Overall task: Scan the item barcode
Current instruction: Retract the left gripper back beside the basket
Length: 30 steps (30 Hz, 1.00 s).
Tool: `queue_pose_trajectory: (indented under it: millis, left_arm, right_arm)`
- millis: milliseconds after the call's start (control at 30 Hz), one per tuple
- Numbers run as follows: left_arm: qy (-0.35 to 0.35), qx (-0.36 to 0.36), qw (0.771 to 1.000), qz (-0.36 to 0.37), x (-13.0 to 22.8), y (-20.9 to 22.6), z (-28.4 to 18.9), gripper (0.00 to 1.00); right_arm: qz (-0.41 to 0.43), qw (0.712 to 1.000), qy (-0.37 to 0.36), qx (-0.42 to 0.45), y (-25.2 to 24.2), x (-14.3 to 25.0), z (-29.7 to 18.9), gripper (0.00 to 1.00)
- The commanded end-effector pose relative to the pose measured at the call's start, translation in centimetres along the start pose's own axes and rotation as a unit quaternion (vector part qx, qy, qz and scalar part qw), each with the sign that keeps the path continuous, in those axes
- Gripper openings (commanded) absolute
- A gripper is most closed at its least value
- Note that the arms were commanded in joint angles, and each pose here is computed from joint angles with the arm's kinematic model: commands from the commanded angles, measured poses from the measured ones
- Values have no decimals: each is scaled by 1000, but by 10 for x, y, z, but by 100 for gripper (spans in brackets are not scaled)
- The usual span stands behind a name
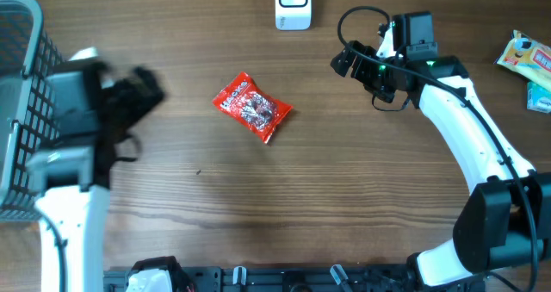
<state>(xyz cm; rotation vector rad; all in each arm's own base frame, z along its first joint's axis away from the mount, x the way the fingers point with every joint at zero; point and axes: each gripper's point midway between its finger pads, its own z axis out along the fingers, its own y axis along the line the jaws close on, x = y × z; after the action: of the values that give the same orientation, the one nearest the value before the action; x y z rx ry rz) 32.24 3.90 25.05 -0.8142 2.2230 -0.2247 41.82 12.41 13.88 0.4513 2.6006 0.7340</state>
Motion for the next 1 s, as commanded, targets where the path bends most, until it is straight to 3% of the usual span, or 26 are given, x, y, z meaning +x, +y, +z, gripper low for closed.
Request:
queue_pose_trajectory:
  millis: [0,167,733,900,967]
  left_arm:
    - [-34,-98,986,-127,-18,67,-12,100]
    - [-1,-157,972,-172,-5,105,-12,100]
    - [1,-159,972,-172,-5,106,-10,100]
    - [1,-159,972,-172,-5,106,-10,100]
    - [1,-159,972,-172,-5,106,-10,100]
  right_arm:
    - [1,1000,2,0,0,1,2,100]
    - [1,1000,2,0,0,1,2,100]
    - [-3,1000,-8,-7,4,-4,2,100]
    - [152,988,29,-15,6,11,1,100]
    - [160,983,72,-55,23,25,-1,99]
